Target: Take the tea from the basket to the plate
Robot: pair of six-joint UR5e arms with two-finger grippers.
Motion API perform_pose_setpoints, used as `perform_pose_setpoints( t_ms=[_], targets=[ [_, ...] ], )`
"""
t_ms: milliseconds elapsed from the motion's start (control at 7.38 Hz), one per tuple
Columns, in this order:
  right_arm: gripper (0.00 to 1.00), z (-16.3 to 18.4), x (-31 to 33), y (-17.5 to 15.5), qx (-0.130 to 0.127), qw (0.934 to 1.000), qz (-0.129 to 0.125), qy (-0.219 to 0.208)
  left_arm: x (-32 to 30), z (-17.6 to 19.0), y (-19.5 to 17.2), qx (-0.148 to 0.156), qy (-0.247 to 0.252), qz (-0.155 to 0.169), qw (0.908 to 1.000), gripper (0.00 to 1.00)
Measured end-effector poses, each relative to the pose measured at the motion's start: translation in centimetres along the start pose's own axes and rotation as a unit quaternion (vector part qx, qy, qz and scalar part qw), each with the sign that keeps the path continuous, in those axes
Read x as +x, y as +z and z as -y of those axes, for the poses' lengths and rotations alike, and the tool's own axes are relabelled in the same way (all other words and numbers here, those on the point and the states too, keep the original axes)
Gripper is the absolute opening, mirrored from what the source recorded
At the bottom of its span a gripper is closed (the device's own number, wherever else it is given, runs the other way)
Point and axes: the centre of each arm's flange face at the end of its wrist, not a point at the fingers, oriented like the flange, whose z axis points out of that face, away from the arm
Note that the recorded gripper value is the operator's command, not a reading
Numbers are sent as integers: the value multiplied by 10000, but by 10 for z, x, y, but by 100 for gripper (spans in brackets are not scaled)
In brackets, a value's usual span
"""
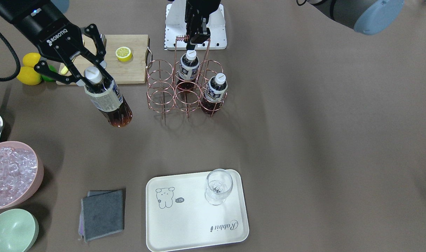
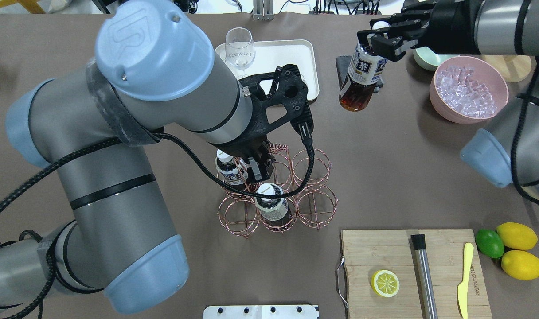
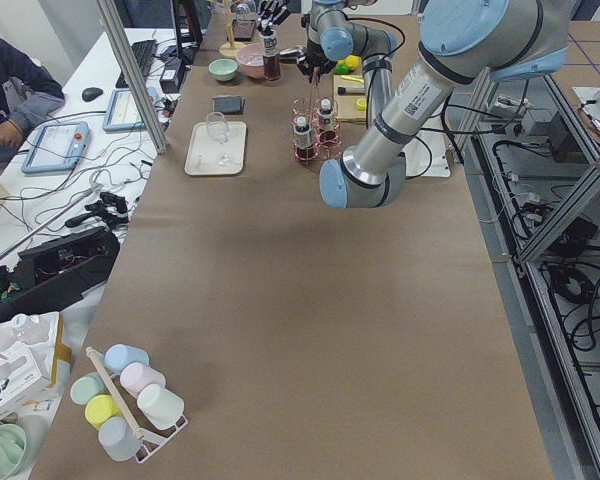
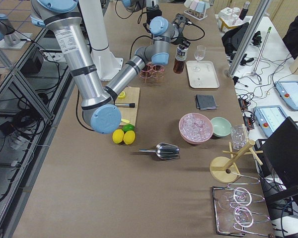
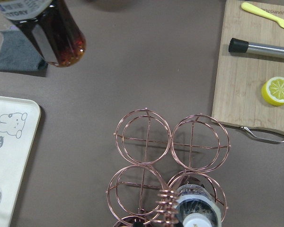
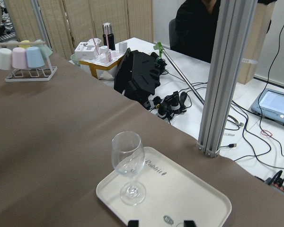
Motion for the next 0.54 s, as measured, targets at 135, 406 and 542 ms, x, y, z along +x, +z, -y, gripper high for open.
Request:
perform_pose_setpoints(
  t_ms=[135,406,542],
  targets=[
    [0,8,16,26,204,9997,-110,-7,-1,0,1,-7,-5,3,10000,0],
    [0,30,38,76,530,9979,-346,150,-1,0,1,-16,-9,4,10000,0],
    [0,36,51,102,642,9967,-454,189,-2,0,2,-25,-10,4,10000,0]
  ],
)
